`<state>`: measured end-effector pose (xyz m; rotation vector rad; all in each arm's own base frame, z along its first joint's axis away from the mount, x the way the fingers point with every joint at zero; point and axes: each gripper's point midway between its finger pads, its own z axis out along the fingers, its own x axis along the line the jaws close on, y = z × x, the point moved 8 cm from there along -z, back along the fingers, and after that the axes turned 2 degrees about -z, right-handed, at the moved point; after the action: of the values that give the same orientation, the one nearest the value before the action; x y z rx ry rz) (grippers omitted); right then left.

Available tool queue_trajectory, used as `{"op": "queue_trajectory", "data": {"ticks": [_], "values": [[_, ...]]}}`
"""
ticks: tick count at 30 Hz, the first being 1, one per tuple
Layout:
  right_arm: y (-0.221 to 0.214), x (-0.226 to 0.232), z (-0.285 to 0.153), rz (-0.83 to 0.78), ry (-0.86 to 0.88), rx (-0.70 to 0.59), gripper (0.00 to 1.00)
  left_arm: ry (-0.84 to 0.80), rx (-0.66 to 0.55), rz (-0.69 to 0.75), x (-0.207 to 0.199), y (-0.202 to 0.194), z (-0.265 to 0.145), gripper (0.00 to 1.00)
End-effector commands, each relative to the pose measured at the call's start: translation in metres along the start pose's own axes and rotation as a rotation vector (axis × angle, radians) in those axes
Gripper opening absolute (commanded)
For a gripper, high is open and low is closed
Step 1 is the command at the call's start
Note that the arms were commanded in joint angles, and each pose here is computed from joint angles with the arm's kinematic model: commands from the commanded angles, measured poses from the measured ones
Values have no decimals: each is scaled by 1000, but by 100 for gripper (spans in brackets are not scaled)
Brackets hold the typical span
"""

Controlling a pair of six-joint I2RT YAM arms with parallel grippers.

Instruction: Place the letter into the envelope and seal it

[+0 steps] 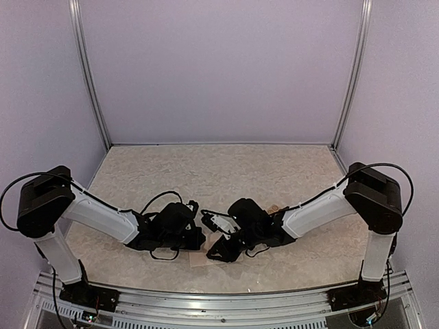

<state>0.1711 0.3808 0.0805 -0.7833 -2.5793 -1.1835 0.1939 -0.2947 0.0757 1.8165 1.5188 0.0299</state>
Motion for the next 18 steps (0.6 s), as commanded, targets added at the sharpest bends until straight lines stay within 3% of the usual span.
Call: {"op": "queue_trajectory", "data": {"ticks": [1, 11, 14, 18], "values": [[-18, 6, -4, 33, 42, 44, 33, 75, 103, 18, 17, -24, 5, 9], [2, 26, -42, 89, 119, -143, 35, 68, 93, 15, 14, -23, 1, 9], [11, 24, -50, 124, 71, -185, 27, 62, 84, 17, 11, -21, -2, 9], [19, 17, -45, 174, -17, -176, 9, 57, 76, 20, 7, -19, -6, 9]]}}
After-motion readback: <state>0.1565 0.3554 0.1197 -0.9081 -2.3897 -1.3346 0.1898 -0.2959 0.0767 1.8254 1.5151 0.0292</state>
